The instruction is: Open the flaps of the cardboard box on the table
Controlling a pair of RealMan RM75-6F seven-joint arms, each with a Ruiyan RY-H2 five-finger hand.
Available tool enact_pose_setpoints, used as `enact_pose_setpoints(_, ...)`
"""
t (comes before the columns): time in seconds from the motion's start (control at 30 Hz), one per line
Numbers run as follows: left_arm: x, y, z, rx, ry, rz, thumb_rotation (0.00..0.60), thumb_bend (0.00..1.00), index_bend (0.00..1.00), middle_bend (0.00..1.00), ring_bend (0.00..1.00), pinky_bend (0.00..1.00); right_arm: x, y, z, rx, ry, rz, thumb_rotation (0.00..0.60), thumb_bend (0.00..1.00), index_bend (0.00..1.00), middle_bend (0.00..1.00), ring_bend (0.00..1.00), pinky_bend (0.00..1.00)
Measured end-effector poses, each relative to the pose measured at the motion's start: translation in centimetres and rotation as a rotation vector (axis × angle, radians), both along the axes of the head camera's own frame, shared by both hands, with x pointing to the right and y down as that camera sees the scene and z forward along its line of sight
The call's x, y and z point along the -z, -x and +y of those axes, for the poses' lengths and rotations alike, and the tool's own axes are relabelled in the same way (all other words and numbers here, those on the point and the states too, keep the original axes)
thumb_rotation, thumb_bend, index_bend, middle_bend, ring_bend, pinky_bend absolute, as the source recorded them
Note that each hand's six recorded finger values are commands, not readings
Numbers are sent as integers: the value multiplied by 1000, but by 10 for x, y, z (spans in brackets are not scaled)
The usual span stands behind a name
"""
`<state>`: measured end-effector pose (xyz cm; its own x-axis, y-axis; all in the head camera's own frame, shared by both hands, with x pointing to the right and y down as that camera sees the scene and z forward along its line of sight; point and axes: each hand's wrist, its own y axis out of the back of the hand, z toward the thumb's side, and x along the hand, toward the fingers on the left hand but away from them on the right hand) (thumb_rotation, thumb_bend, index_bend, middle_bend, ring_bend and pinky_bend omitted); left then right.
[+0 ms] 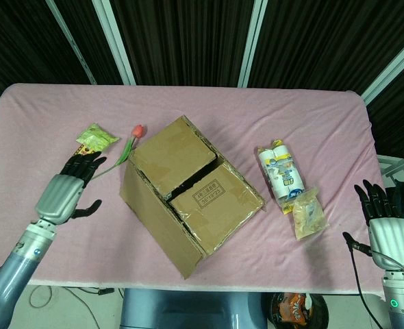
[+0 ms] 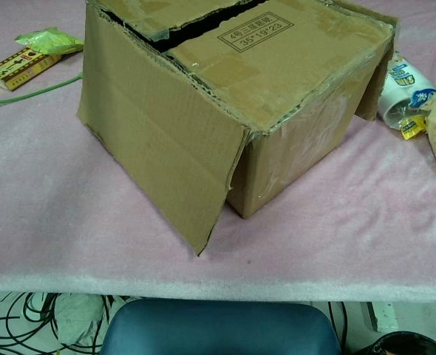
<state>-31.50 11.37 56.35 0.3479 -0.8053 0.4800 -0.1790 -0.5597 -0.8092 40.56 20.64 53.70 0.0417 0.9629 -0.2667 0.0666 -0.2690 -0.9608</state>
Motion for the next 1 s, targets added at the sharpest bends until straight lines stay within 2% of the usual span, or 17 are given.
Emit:
enact_pose_setpoints(0.1,1,-30,-14,-24,82,65,600,459,0,0,0,37,-1,0,0,-6,3,-18,600,203,0,0,0,210)
enact_pose_setpoints(0.2,1,-54,-27,-11,168,134,600,475,0,0,0,65,-2,0,1,-9,4,-35,600,205,0,0,0,210)
enact_pose_setpoints(0.43,-1,-109,-48,67,378,303,600,478,0,0,0,74,-5,1,3,-9,13,-55,600,205,0,0,0,210)
enact_pose_setpoints(0.67,-10,-153,-53,178,581,424,600,478,0,11,0,100,-5,0,2,-22,17,-73,600,206,0,0,0,210)
enact_pose_setpoints(0.87,-24,-182,-51,226,695,441,600,478,0,18,0,103,-6,0,3,-35,27,-88,600,207,0,0,0,210)
enact_pose_setpoints(1.0,-35,-188,-44,253,744,437,600,478,0,31,20,111,-6,0,3,-37,32,-92,600,207,0,0,0,210)
